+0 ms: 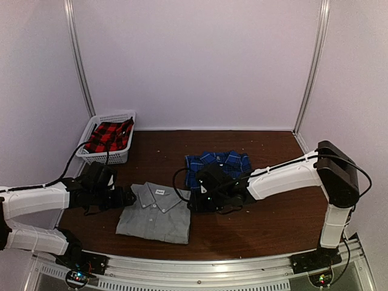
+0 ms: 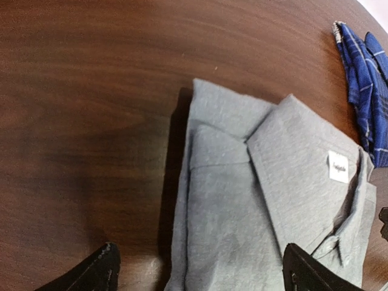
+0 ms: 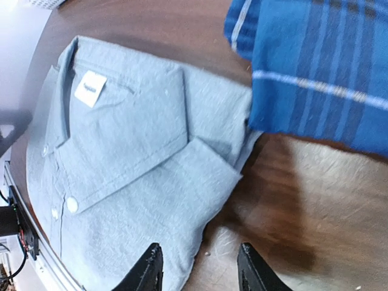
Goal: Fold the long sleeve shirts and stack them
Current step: Pick up the square-folded shirt from the center of the board.
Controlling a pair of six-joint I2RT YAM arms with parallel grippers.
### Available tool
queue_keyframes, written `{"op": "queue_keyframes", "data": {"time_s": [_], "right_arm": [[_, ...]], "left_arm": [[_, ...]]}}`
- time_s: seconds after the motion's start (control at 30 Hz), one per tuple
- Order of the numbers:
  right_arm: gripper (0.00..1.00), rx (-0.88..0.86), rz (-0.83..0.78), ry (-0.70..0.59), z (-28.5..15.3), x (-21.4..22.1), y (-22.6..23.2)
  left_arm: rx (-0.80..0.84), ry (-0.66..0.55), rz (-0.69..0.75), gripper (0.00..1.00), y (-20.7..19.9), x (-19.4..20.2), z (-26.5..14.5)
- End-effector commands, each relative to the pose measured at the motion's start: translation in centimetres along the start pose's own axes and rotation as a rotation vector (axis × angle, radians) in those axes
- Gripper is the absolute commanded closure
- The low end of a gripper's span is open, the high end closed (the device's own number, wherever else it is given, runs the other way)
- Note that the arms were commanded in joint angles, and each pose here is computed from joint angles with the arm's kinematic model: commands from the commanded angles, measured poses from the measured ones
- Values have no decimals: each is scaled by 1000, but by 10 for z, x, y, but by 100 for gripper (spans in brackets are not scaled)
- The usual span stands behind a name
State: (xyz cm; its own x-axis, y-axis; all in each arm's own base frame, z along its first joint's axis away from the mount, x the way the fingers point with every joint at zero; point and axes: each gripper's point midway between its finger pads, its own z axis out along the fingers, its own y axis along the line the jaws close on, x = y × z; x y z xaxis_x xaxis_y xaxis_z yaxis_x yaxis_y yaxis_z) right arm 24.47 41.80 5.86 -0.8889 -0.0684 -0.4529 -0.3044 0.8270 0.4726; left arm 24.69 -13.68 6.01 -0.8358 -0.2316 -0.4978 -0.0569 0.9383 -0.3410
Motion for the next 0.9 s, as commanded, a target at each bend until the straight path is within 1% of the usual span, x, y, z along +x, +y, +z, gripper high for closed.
{"op": "queue_keyframes", "data": {"time_s": [0.0, 0.1, 0.27, 0.57, 0.73, 0.87], "right_arm": [[57, -68, 14, -2, 6, 4, 16], [57, -64, -3, 12, 14, 11, 18], [60, -58, -10, 40, 29, 22, 14], [61, -51, -33, 67, 44, 27, 14], [62, -53, -43, 69, 49, 25, 17], [63, -45, -52, 62, 51, 21, 19]], "left_arm": [[57, 20, -45, 7, -1, 13, 3], [83, 68, -70, 8, -1, 27, 5], [75, 89, -109, 13, 6, 38, 6], [41, 117, -138, 22, 17, 51, 14], [56, 150, -129, 31, 13, 56, 20], [60, 168, -125, 45, 12, 58, 23]]}}
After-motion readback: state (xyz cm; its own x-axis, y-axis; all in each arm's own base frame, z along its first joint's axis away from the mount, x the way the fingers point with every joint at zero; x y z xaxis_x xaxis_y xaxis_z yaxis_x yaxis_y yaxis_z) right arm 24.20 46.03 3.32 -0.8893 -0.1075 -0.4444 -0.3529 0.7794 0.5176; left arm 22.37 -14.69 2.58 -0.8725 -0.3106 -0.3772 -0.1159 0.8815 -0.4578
